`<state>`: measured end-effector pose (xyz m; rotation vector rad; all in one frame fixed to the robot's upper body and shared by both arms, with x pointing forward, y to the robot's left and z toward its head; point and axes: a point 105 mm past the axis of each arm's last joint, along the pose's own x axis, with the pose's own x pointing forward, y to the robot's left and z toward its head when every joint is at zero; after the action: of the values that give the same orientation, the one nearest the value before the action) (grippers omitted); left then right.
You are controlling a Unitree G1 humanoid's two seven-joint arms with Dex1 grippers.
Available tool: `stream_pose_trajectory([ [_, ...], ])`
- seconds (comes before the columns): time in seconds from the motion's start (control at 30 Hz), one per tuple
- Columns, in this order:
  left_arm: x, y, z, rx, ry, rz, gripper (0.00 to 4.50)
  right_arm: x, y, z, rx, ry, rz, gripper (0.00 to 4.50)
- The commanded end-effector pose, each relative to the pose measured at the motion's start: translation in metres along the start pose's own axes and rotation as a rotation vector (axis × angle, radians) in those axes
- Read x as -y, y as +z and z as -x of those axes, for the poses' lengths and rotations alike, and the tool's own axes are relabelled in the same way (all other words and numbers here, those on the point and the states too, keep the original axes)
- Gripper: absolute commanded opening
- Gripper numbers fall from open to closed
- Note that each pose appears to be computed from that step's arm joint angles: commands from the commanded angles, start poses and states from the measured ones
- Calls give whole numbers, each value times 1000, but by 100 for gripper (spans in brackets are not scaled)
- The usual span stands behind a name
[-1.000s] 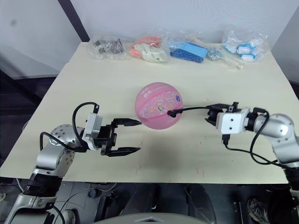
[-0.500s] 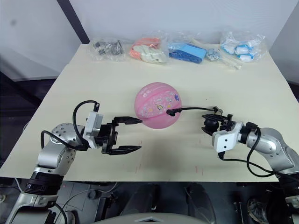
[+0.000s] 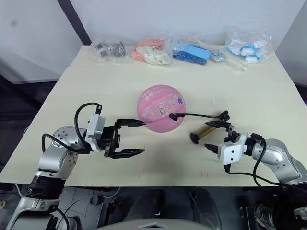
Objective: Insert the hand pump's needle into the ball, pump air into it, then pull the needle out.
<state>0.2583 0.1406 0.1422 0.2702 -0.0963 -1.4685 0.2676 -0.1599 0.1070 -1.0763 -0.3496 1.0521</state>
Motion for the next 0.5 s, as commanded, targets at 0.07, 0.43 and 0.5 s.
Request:
stream_pose_trajectory([
  [0.07,-12,11,6,32,58,-50,450,20,29,8,169,-113,-245,448],
  [0.43,-38,21,12,72,172,-84,450,28,78,28,392,-131,-748,448],
  [0.5,-48,25,13,72,208,-96,450,29,82,34,402,-143,-775,448],
])
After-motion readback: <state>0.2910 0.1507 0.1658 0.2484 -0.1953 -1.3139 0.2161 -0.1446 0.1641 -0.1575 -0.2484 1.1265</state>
